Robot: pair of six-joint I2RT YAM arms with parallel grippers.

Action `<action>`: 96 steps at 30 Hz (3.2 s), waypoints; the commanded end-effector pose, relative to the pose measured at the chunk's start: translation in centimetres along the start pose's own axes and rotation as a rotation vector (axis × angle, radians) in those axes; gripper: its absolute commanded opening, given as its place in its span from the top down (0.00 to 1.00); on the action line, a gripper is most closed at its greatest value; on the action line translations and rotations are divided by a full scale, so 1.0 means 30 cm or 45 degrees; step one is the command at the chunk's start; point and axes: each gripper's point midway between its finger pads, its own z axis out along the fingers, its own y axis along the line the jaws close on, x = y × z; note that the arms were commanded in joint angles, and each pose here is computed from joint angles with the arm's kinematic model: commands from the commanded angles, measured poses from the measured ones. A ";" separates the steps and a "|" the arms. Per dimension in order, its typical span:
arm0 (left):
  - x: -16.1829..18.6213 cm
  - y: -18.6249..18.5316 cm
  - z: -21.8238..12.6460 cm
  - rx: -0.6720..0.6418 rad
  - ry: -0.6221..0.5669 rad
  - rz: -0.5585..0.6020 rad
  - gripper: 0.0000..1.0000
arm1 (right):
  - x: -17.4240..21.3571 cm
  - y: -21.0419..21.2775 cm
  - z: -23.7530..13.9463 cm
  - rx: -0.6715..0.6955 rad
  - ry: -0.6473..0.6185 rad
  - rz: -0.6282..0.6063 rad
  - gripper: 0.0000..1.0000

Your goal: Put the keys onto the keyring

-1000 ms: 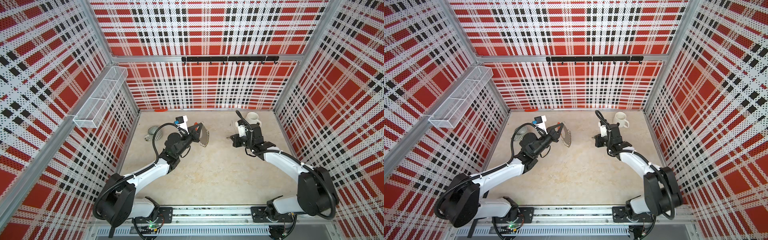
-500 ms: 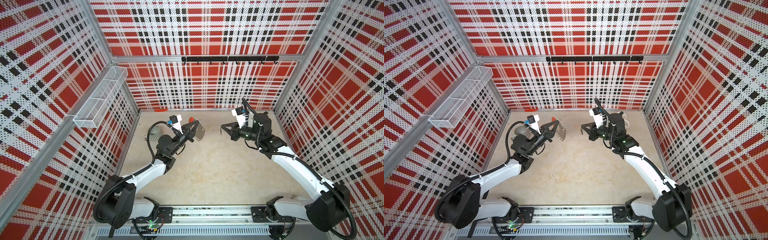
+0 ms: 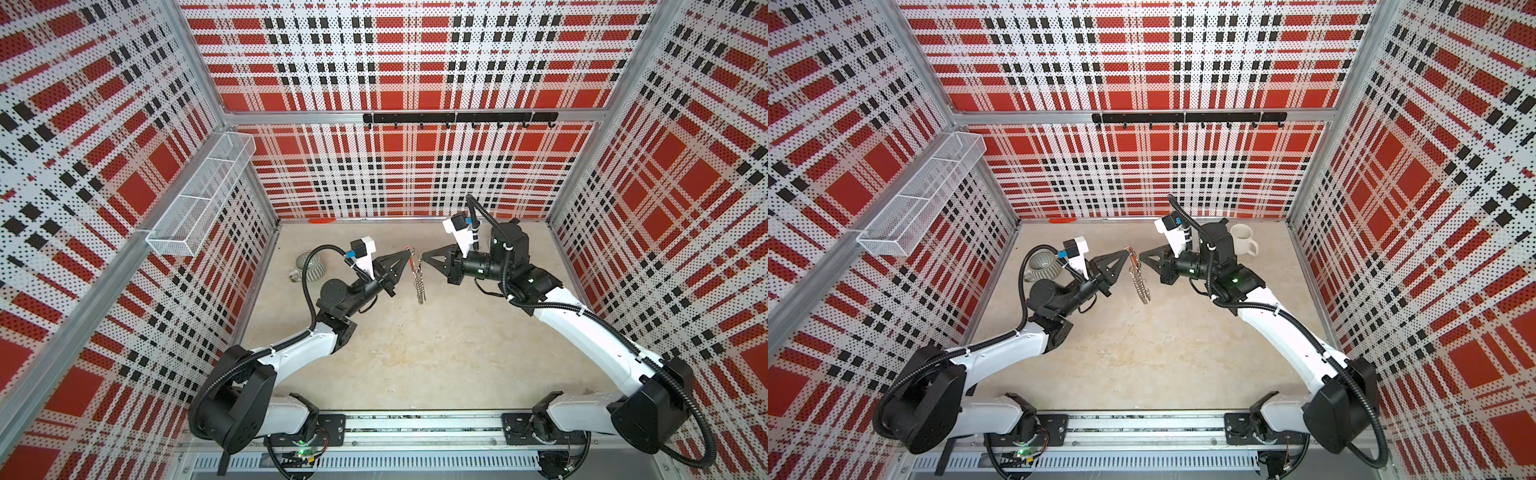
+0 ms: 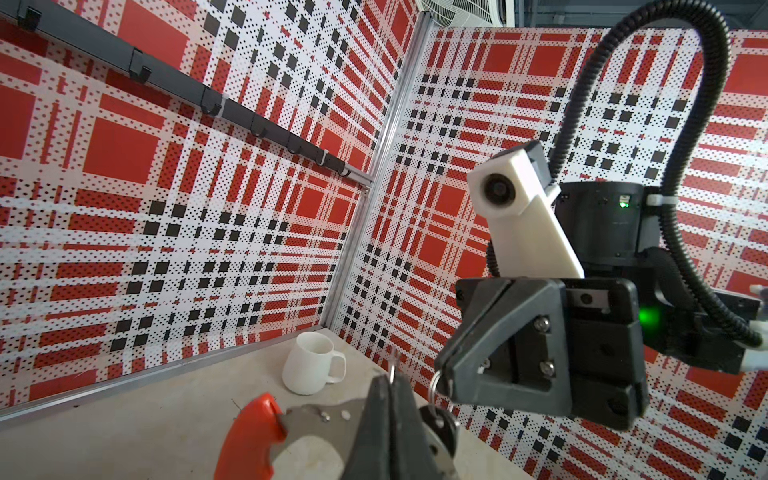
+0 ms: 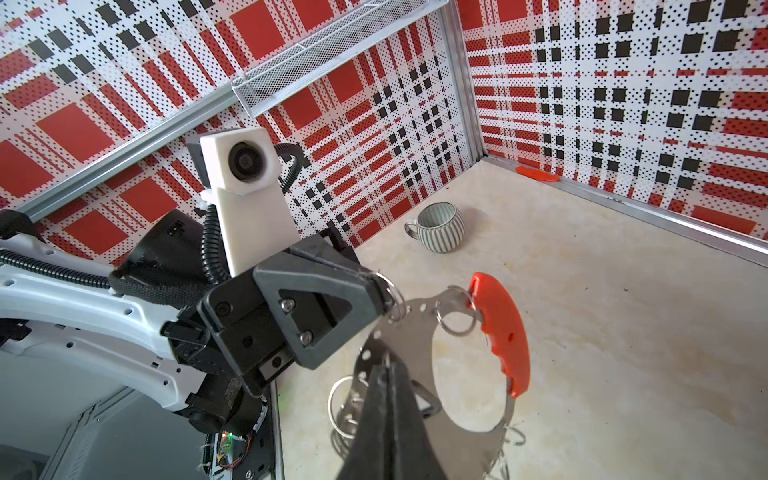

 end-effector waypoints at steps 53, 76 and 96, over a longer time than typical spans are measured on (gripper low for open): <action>-0.128 -0.158 -0.026 0.272 -0.230 0.088 1.00 | -0.005 -0.189 0.013 0.316 -0.030 0.173 1.00; -0.108 -0.141 -0.002 0.409 -0.284 -0.030 1.00 | -0.131 -0.102 -0.101 0.209 -0.150 0.110 0.56; -0.141 -0.134 0.004 0.435 -0.318 -0.166 1.00 | -0.080 -0.008 -0.036 -0.145 -0.167 0.084 0.58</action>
